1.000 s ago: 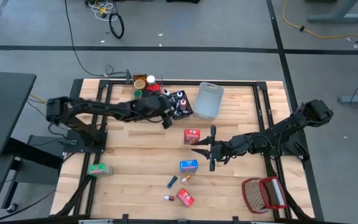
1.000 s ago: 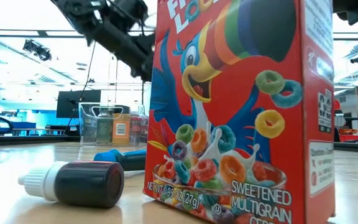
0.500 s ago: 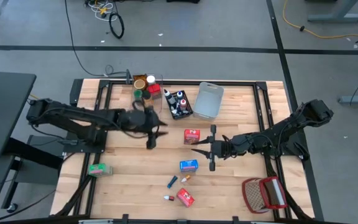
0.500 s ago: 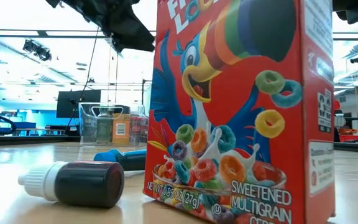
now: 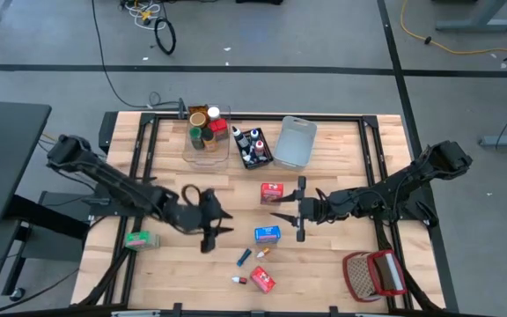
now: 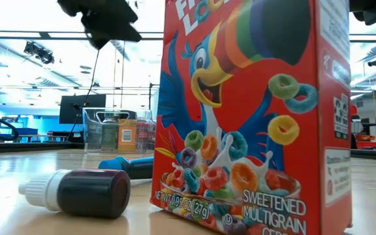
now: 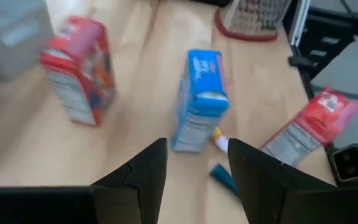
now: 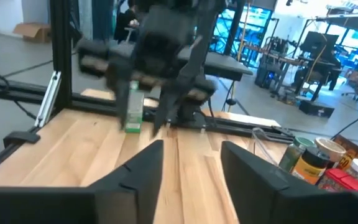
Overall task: Pick & Place Kitchen Items
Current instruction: Put the small blue food coloring bottle into the black bin
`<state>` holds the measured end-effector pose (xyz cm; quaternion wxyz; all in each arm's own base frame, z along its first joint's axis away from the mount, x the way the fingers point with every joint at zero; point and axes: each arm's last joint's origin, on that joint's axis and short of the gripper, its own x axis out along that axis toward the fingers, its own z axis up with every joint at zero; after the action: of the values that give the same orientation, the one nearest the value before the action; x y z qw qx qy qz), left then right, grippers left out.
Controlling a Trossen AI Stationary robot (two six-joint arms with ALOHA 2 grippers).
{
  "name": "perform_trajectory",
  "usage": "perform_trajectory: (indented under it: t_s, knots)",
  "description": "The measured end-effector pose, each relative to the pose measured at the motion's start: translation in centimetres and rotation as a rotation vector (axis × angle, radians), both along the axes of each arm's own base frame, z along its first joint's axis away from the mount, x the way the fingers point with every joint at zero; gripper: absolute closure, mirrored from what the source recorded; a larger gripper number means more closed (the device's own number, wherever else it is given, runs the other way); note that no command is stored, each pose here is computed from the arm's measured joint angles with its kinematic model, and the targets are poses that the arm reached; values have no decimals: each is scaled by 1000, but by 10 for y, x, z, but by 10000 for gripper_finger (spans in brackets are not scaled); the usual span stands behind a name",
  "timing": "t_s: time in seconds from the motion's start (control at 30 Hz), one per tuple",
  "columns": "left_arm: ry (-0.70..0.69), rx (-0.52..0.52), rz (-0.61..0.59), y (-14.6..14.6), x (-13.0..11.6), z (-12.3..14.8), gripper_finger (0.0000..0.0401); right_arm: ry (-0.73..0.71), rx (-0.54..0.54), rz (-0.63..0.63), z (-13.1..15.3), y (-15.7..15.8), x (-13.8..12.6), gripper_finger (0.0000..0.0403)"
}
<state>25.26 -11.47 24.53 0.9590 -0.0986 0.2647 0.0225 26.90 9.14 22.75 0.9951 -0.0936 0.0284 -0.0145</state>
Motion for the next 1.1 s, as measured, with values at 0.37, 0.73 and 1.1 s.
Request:
perform_trajectory:
  t_s: [0.37,0.73,1.1]
  knots:
    - [54,-93,68,-72,14,-60,220,-100,4,39,10,1,0,174]
    - [134,97,80,-105,53,-116,221,-113,44,159,12,5,0,184]
    - [302,100,149,-87,59,-141,221,-89,36,159,9,5,0,188]
